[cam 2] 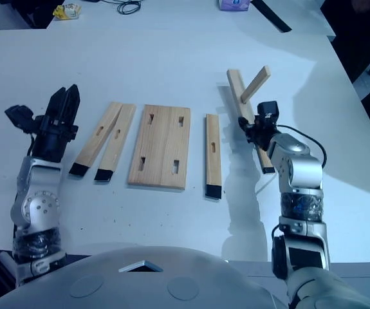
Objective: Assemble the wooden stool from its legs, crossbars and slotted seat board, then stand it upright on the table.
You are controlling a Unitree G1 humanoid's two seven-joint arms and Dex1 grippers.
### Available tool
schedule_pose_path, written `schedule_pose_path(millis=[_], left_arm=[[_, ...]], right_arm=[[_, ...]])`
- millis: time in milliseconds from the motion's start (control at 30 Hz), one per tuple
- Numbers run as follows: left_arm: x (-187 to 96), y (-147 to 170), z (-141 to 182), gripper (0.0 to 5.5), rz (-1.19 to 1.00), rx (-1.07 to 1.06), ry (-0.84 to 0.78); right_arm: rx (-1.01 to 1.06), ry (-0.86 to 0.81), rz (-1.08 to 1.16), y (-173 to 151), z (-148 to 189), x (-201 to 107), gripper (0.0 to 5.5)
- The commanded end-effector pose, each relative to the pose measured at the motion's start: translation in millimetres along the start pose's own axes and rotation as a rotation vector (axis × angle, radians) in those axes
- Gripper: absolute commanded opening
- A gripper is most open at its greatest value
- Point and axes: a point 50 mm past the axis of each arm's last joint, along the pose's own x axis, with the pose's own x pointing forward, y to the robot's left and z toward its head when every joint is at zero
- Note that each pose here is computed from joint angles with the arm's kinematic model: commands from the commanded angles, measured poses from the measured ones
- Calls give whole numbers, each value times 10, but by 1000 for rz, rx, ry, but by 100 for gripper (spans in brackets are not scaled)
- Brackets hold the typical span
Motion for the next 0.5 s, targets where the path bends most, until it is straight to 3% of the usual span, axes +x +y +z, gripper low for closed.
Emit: schedule_pose_path(millis=[33, 267, 500], left_arm=[[228, 12, 63, 266, -91, -4, 34], [624, -231, 216, 266, -351, -75, 87], [838, -430, 353, 284, -590, -212, 210]], right_arm=[[118, -174, 113, 109, 481, 163, 207], [292, -277, 481, 427, 675, 84, 207], [270, -357, 833, 611, 771, -194, 207]])
